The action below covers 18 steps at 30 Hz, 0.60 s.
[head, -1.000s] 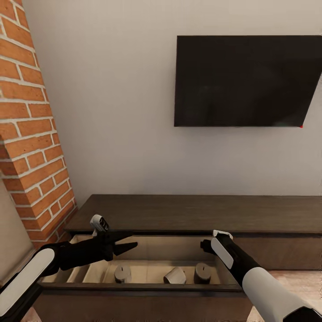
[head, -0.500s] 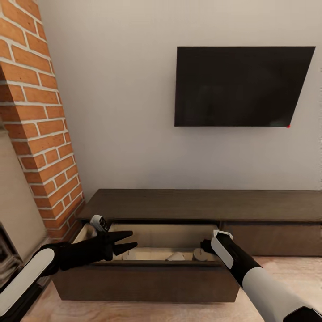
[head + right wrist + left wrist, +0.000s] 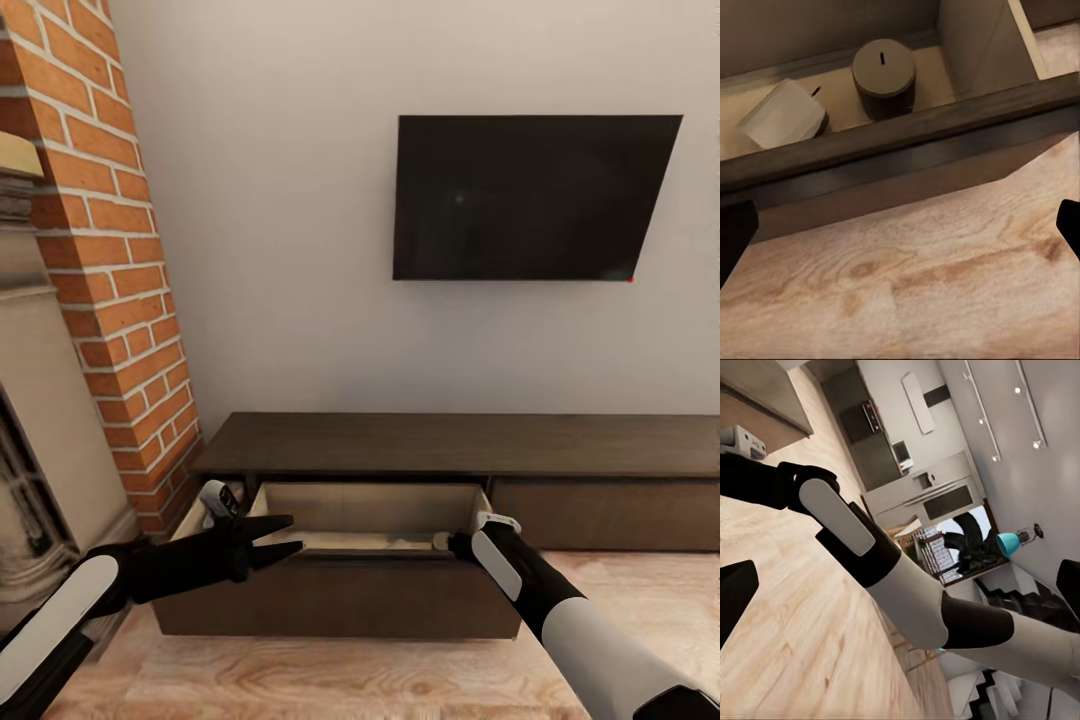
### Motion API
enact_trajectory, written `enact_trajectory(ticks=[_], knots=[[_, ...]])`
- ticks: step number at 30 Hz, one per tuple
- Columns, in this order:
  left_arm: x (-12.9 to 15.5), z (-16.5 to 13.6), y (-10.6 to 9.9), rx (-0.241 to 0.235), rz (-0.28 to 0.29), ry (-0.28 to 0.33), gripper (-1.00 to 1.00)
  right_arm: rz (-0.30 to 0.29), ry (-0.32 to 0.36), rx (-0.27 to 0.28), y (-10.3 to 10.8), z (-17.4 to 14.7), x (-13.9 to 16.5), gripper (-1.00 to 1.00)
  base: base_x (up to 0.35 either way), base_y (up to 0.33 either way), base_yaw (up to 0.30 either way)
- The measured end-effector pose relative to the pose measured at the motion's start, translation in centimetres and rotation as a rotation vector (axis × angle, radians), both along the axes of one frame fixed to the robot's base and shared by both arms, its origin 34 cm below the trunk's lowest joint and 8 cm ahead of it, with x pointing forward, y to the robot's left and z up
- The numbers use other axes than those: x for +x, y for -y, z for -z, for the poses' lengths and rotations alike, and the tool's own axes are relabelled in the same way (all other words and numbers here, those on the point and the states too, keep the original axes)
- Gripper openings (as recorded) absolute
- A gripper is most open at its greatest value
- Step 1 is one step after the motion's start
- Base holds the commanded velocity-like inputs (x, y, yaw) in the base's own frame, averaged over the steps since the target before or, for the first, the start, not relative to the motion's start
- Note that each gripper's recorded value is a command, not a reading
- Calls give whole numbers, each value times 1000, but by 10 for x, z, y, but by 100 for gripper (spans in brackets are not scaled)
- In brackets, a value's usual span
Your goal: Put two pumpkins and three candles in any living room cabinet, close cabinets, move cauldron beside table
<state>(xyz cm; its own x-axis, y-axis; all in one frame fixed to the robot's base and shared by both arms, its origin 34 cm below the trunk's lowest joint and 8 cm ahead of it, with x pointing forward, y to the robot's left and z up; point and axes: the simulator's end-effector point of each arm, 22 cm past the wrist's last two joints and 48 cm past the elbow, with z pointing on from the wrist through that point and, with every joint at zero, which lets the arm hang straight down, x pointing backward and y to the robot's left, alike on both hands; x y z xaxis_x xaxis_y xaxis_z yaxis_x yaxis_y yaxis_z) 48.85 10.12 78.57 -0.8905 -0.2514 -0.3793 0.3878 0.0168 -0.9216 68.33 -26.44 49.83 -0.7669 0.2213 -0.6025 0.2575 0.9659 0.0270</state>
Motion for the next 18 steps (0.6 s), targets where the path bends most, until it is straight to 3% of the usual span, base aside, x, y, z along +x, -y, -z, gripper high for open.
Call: enact_trajectory(ticks=[9,18], knots=[[0,0,-1,3,0,0,100,0,1,0,0,-1,0,100,-80,74,0],[2,2,-2,4,-5,-5,100,0,-1,0,0,0,0,100,-261,103,0]])
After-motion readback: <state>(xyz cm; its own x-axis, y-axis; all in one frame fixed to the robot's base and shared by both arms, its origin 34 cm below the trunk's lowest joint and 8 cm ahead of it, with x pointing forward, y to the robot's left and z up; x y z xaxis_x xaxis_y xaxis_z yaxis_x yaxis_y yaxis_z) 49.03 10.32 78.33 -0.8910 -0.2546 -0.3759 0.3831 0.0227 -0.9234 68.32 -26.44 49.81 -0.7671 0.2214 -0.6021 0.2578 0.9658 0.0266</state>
